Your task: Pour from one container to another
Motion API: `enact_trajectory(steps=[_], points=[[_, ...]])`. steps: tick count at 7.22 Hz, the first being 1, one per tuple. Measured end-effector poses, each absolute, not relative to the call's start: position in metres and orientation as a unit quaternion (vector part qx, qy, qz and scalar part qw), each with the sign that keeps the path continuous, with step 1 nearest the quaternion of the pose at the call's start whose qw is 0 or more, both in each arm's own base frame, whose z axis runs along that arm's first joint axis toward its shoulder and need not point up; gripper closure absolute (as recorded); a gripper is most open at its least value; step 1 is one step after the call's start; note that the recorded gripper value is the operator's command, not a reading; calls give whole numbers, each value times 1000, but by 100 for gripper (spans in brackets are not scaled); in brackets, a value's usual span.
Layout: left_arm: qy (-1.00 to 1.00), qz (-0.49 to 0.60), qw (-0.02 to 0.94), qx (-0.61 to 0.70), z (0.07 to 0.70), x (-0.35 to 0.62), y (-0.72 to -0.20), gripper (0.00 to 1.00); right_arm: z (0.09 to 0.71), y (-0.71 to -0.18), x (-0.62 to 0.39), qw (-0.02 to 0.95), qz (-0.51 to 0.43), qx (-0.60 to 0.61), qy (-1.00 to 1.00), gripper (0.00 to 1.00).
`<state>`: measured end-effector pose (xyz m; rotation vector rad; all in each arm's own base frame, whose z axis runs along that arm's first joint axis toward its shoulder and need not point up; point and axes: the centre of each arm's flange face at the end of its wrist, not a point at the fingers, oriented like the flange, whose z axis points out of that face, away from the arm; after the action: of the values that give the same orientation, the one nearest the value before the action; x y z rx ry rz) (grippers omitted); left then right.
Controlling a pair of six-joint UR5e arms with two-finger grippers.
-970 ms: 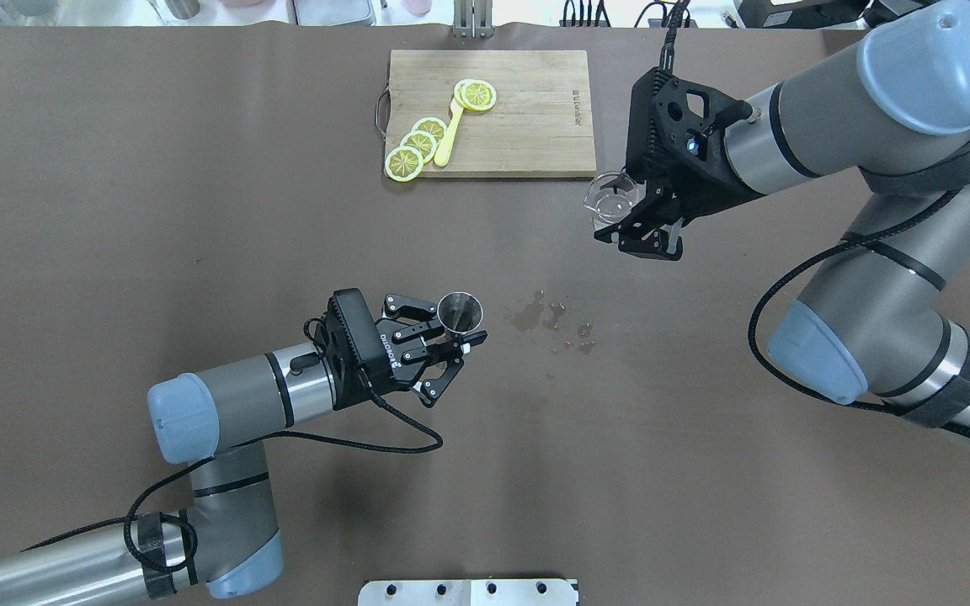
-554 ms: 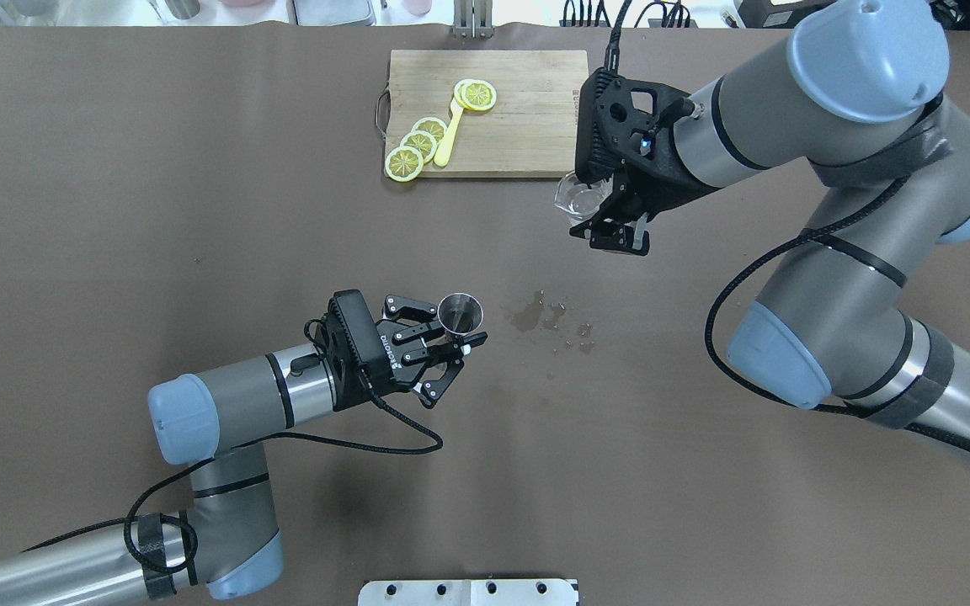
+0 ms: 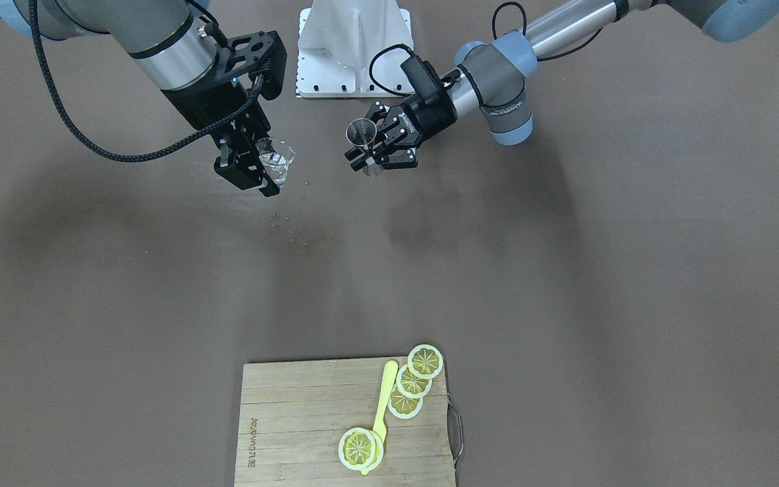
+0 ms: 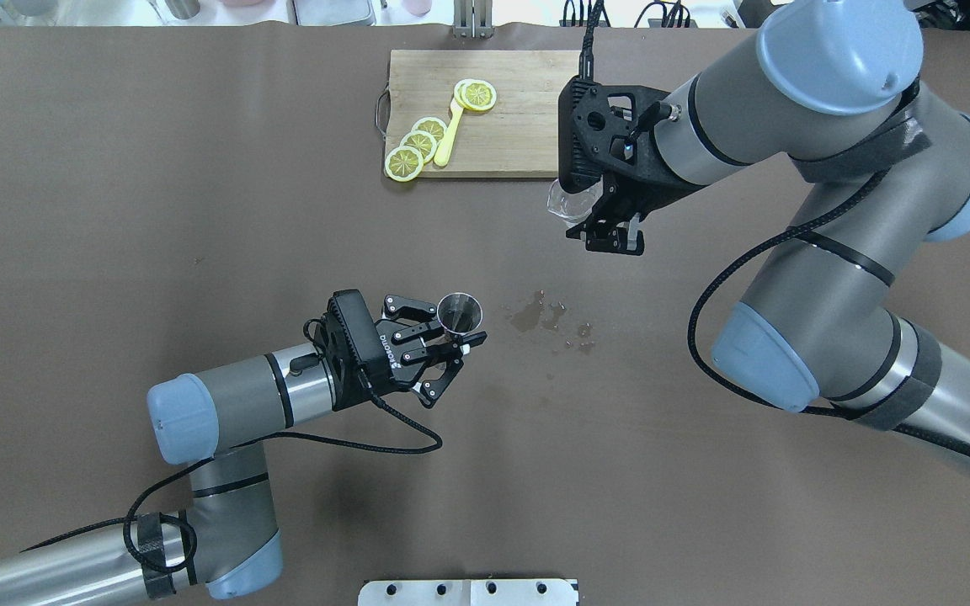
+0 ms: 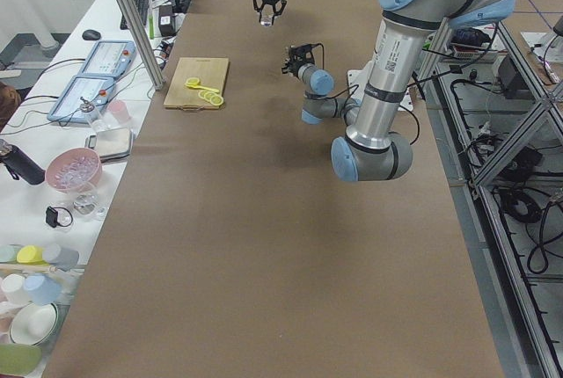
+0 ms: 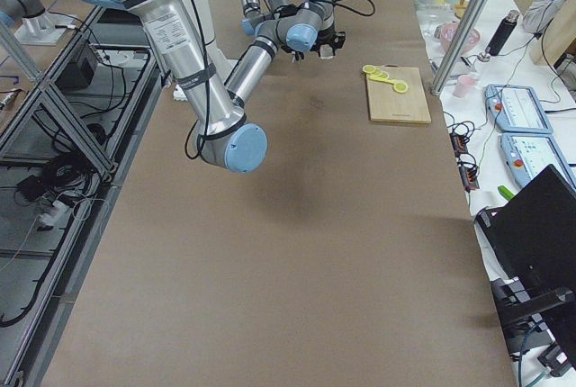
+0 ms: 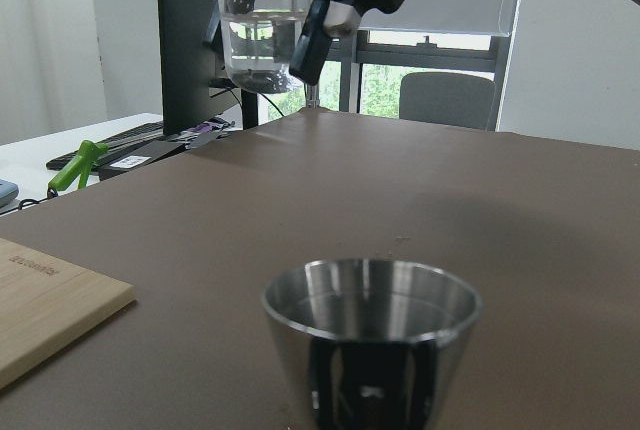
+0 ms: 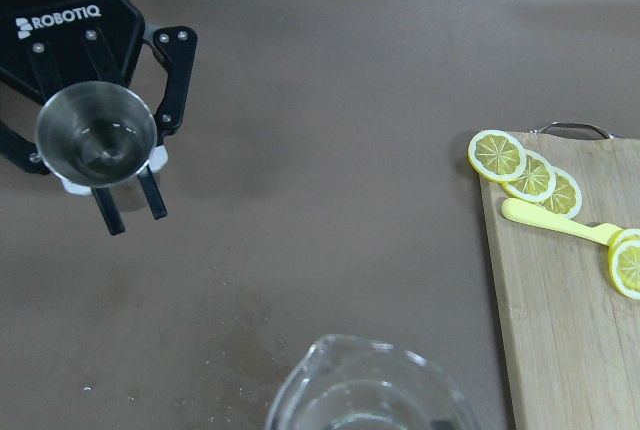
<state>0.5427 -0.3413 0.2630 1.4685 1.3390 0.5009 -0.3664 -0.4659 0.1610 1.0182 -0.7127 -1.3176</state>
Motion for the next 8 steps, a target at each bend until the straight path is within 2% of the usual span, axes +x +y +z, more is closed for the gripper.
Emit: enact_trajectory(steps=[8], points=[[559,208,518,613,262,542,-341,100,148,-448,-395,601,-594,437,-308,100]])
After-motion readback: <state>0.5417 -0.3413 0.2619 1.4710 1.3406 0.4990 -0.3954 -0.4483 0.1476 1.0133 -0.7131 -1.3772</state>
